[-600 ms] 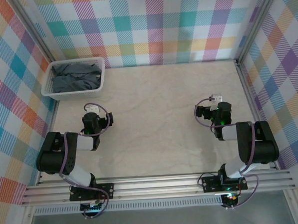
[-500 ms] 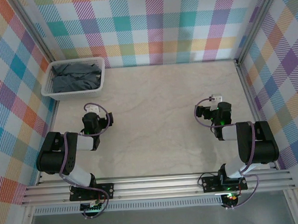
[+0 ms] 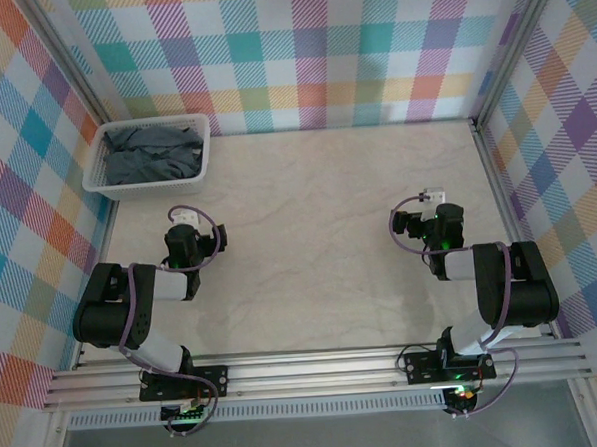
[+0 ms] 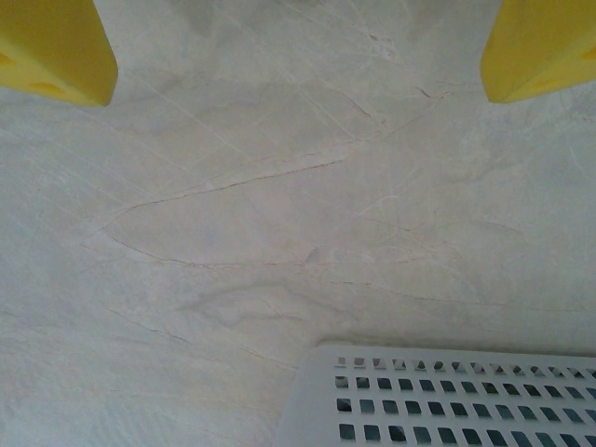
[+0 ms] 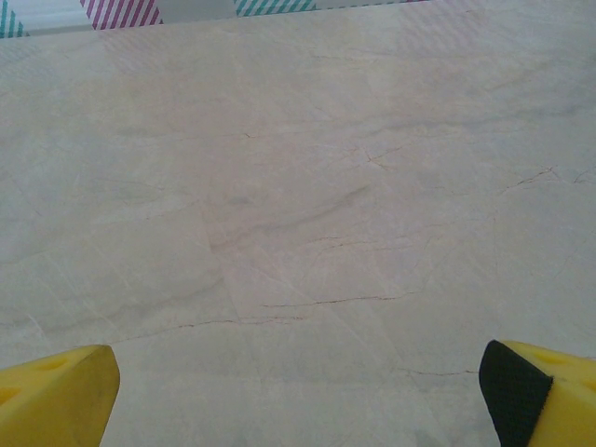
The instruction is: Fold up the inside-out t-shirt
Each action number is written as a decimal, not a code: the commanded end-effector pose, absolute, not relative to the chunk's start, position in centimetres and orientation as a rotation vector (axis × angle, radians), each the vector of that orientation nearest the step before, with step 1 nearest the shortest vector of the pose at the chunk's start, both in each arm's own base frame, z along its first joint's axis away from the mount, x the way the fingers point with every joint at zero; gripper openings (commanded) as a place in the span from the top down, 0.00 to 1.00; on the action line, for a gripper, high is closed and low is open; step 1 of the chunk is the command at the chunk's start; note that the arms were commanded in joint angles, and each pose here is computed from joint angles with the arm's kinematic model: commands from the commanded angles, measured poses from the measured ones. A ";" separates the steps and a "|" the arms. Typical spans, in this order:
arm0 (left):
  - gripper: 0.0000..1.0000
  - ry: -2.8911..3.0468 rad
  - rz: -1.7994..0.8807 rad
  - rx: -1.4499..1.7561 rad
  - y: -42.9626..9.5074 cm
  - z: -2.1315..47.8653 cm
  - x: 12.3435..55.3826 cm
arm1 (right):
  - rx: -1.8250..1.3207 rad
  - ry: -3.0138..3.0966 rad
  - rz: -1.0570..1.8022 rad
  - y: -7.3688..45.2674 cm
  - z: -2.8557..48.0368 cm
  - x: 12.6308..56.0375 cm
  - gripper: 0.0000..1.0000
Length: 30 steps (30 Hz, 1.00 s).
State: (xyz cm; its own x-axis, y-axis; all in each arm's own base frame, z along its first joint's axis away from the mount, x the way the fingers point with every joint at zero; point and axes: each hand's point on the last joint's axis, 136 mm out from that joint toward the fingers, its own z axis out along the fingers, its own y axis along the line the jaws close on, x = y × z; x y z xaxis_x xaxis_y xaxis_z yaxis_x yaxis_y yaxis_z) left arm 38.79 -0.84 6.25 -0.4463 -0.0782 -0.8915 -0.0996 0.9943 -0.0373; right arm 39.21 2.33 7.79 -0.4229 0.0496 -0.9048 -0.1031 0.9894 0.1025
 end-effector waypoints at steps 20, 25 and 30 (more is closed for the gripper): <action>0.03 2.130 -0.110 -0.816 4.0 24.4 40.4 | -0.020 2.444 0.694 17.8 24.3 30.8 0.00; 0.02 2.161 -0.225 -0.976 7.0 22.8 47.4 | -0.005 2.469 0.641 17.8 22.2 31.0 0.00; 0.01 2.263 -0.277 -0.980 8.6 18.6 54.1 | -0.031 2.481 0.655 18.2 21.6 31.0 0.00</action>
State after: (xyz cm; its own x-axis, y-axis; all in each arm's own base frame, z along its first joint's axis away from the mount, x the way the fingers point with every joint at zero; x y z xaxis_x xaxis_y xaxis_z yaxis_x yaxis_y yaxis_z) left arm 53.52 9.16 20.85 -0.4314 -0.6873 -0.5844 -0.5681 0.7102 -0.4158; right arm 31.12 18.14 21.82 -0.8321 0.1181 -0.5419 -0.1665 0.8788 0.4472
